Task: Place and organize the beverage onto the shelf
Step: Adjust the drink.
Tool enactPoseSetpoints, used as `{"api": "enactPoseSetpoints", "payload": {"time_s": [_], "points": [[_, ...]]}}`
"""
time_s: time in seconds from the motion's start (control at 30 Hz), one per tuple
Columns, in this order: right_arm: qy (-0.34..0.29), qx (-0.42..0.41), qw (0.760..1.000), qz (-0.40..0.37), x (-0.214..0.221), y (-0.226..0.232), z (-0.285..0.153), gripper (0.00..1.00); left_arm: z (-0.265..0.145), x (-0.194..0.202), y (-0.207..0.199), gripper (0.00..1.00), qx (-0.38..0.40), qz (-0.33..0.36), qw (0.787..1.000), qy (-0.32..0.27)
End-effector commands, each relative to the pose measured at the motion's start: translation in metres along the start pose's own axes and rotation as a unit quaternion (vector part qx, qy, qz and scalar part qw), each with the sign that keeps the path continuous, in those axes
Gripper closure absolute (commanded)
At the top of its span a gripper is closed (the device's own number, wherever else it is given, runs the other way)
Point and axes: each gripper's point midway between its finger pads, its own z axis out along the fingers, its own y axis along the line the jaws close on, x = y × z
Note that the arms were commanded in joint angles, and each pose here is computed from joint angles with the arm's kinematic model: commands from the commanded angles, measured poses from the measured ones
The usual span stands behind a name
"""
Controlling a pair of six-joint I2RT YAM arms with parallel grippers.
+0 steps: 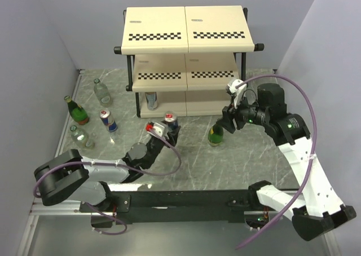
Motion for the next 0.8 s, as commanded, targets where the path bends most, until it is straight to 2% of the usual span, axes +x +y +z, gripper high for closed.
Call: {"api": "enactPoseSetpoints", "payload": {"time_s": [0.0, 0.2, 0.4, 0.77], "points": [[-0.073, -0.007, 0.997, -0.014, -0.02, 0.0, -0.009, 0.36, 0.005, -0.062, 0.015, 1.0, -0.009, -0.09, 0.987, -0.13], [-0.112, -0.006, 0.994, 0.006, -0.008, -0.019, -0.008, 0.36, 0.016, -0.047, 0.033, 1.0, -0.023, -0.081, 0.986, -0.147], [-0.126, -0.004, 0.992, -0.003, -0.002, -0.015, -0.011, 0.36, 0.04, -0.025, 0.043, 1.0, -0.032, -0.067, 0.985, -0.153], [-0.107, -0.02, 0.994, 0.007, 0.015, -0.013, -0.001, 0.36, 0.058, -0.048, 0.047, 1.0, -0.025, -0.039, 0.981, -0.189]]}}
